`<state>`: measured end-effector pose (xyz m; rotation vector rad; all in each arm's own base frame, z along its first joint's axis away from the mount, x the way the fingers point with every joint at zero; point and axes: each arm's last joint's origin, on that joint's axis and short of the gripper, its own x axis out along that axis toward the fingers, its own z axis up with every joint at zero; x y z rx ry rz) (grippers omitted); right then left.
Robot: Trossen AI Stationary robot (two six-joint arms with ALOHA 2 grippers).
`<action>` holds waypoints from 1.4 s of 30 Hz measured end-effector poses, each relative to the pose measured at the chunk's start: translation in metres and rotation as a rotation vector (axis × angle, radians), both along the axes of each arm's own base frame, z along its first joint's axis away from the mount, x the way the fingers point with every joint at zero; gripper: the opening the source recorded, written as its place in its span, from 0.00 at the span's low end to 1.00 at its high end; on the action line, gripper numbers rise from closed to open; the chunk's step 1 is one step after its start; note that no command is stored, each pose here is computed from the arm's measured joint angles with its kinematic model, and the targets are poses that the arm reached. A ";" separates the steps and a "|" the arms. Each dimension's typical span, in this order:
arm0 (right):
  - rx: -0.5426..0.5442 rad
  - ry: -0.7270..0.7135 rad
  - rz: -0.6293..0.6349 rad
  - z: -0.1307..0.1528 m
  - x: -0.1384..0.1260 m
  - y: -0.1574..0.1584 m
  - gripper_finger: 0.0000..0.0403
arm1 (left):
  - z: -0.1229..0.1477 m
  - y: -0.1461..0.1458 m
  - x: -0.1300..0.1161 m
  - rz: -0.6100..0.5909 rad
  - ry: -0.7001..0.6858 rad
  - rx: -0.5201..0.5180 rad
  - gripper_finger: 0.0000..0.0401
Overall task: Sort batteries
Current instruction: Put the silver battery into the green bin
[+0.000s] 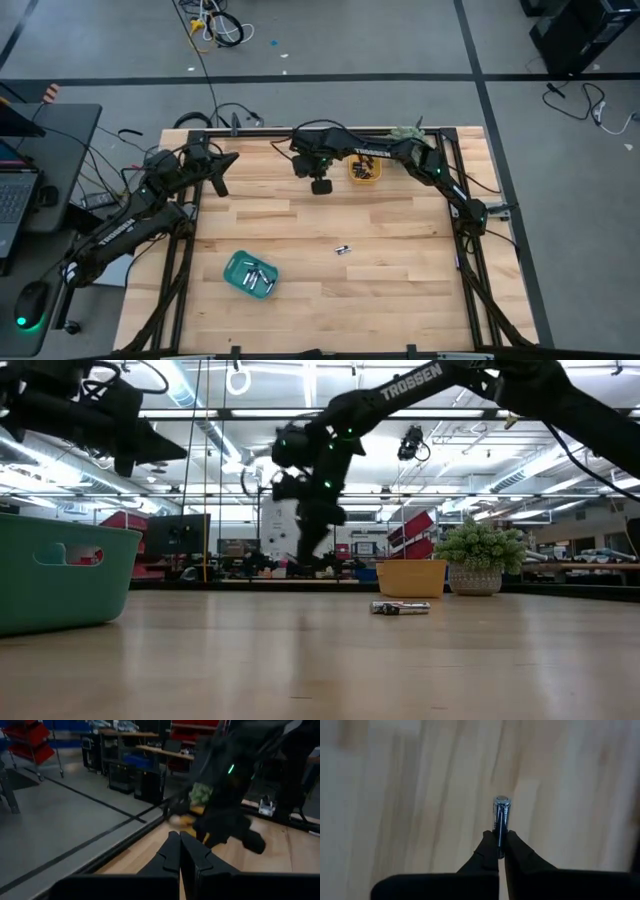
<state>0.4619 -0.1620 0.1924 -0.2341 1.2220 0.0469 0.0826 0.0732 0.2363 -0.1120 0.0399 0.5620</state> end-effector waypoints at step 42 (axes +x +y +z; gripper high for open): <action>-0.208 -0.603 0.073 0.088 0.040 0.060 0.00 | -0.008 0.016 0.051 -0.285 0.055 0.136 0.48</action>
